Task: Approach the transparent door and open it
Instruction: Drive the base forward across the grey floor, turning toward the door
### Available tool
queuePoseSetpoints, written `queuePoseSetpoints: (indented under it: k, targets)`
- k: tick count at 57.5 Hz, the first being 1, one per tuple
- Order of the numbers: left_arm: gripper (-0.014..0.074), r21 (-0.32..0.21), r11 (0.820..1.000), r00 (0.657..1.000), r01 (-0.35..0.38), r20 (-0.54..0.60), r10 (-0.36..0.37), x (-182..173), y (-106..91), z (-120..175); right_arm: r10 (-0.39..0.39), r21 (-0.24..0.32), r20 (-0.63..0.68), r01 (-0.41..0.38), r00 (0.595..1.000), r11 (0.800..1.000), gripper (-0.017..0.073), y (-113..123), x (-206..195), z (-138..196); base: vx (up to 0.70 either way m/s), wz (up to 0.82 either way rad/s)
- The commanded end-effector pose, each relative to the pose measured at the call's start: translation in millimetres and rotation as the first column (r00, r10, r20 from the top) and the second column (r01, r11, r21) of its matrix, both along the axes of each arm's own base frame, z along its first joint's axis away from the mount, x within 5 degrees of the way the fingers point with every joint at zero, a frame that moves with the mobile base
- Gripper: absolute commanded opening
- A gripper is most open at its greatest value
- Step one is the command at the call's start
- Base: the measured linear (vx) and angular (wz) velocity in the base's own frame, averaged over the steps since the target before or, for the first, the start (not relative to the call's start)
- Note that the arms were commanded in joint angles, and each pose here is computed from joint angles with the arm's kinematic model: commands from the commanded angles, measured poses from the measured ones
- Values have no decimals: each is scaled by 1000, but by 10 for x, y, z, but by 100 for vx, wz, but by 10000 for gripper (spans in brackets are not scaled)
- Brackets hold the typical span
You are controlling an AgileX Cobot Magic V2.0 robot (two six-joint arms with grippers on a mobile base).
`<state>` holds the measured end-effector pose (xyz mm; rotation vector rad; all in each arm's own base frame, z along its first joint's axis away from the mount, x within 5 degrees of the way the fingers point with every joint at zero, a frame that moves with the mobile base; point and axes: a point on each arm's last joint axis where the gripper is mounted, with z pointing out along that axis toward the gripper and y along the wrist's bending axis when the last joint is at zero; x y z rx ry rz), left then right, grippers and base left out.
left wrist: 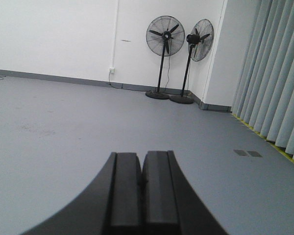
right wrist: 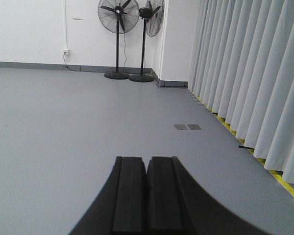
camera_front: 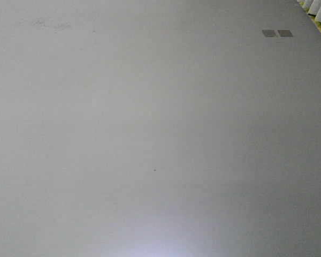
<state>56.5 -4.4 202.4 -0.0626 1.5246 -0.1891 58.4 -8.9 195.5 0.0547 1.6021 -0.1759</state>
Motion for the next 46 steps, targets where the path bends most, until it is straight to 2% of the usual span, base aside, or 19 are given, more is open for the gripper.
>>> queuePoseSetpoints:
  k: [1, 46]
  targets:
    - [-2, -17, 1000, 998, 5, 62, -4, -2, -2, -28, 1, -12, 52, -1, 999, 1000, -8, 1, 10, 16, 1, 1]
    - [-2, -17, 1000, 998, 5, 61, -4, -2, -2, -32, -1, -2, 27, 1, 1000, 1000, -8, -1, 9, -8, 5, 3]
